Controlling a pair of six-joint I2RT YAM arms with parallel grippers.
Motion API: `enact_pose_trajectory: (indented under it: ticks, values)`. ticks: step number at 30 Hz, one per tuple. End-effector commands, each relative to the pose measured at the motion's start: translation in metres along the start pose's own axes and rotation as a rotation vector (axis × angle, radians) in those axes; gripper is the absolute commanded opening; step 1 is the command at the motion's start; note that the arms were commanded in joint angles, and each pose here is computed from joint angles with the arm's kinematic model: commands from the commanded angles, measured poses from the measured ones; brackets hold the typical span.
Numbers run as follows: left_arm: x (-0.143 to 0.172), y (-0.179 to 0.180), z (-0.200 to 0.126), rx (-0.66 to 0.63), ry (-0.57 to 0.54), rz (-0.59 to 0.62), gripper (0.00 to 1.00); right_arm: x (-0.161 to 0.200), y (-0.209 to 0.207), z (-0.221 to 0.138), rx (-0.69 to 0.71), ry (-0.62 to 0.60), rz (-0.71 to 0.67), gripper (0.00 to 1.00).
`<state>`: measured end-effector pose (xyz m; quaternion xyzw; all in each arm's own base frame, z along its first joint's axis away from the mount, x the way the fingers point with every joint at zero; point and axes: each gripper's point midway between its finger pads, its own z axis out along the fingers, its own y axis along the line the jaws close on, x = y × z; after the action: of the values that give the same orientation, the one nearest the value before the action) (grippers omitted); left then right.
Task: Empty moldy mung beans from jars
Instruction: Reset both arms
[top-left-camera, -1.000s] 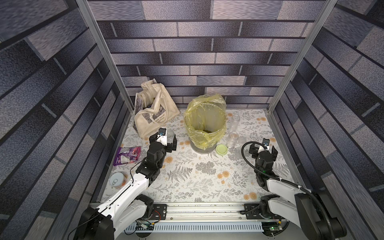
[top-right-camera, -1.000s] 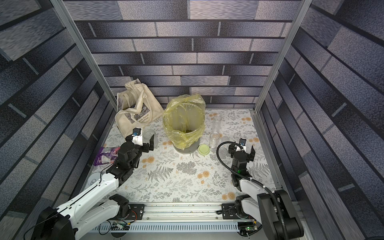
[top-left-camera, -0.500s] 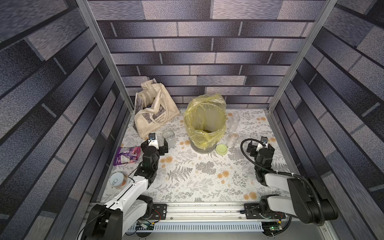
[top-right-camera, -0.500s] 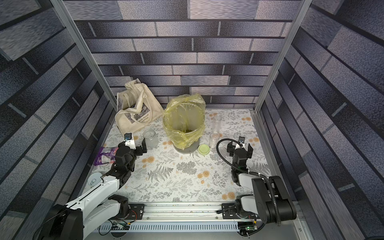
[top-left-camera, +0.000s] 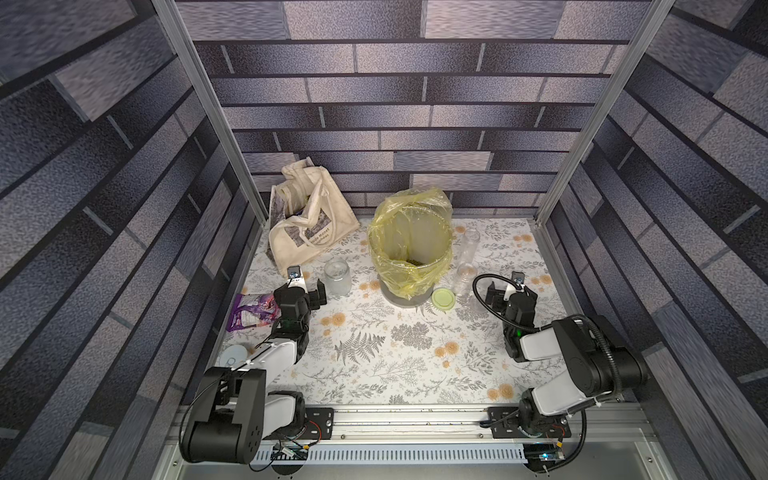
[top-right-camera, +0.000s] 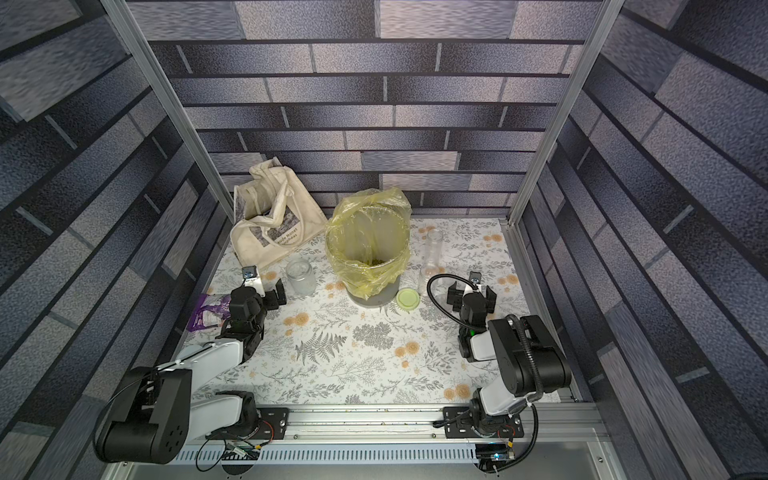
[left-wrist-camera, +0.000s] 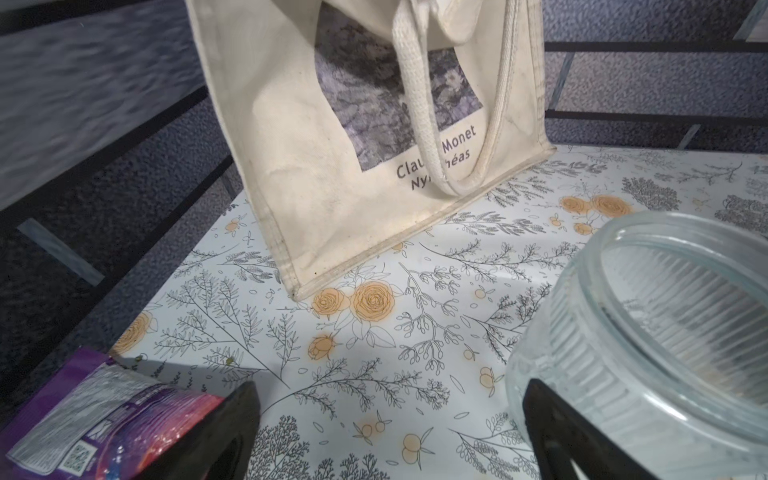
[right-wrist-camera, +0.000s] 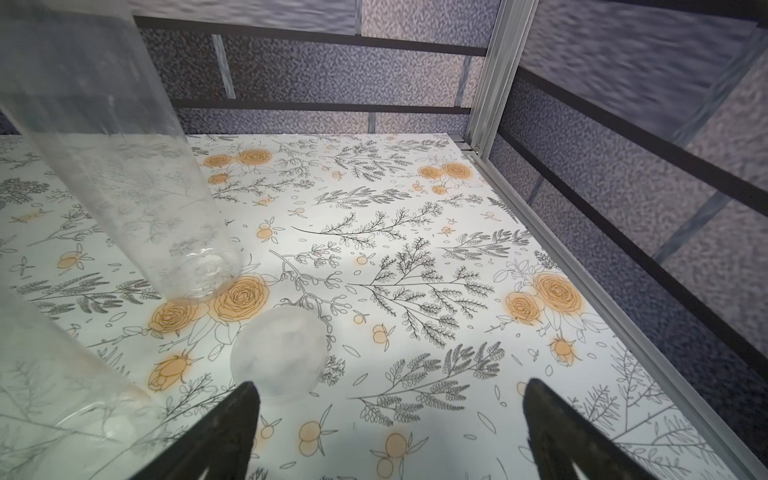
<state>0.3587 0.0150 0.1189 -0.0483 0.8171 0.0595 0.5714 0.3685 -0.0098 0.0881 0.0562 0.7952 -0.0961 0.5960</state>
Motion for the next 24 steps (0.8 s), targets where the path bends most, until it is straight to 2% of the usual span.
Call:
enact_pose_trajectory:
  ticks: [1, 6, 13, 15, 17, 18, 19, 24]
  values:
    - [-0.008, 0.000, 0.012, -0.002, -0.028, -0.010, 1.00, -0.017, 0.002, 0.007, 0.002, -0.031, 0.027, 1.00]
    - [-0.006, 0.006, 0.024, -0.022, 0.016, -0.014, 1.00, -0.016, 0.003, 0.009, -0.003, -0.022, 0.022, 1.00]
    - [0.007, 0.026, 0.023, -0.032, -0.095, -0.104, 1.00, -0.016, 0.003, 0.008, -0.003, -0.025, 0.022, 1.00]
    - [0.010, 0.022, 0.036, -0.007, -0.075, -0.095, 1.00, -0.016, 0.003, 0.008, -0.003, -0.028, 0.022, 1.00]
    - [0.012, 0.013, 0.048, 0.037, 0.031, -0.069, 1.00, -0.015, 0.002, 0.006, 0.000, -0.034, 0.025, 1.00]
    - [0.014, 0.010, 0.052, 0.047, 0.050, -0.059, 1.00, -0.016, 0.001, 0.004, 0.000, -0.044, 0.028, 1.00]
    - [0.013, 0.013, 0.050, 0.040, 0.025, -0.070, 1.00, -0.016, 0.000, 0.002, 0.001, -0.057, 0.032, 1.00]
    - [0.014, 0.014, 0.050, 0.025, 0.043, -0.070, 1.00, -0.017, -0.001, 0.003, 0.006, -0.054, 0.032, 1.00]
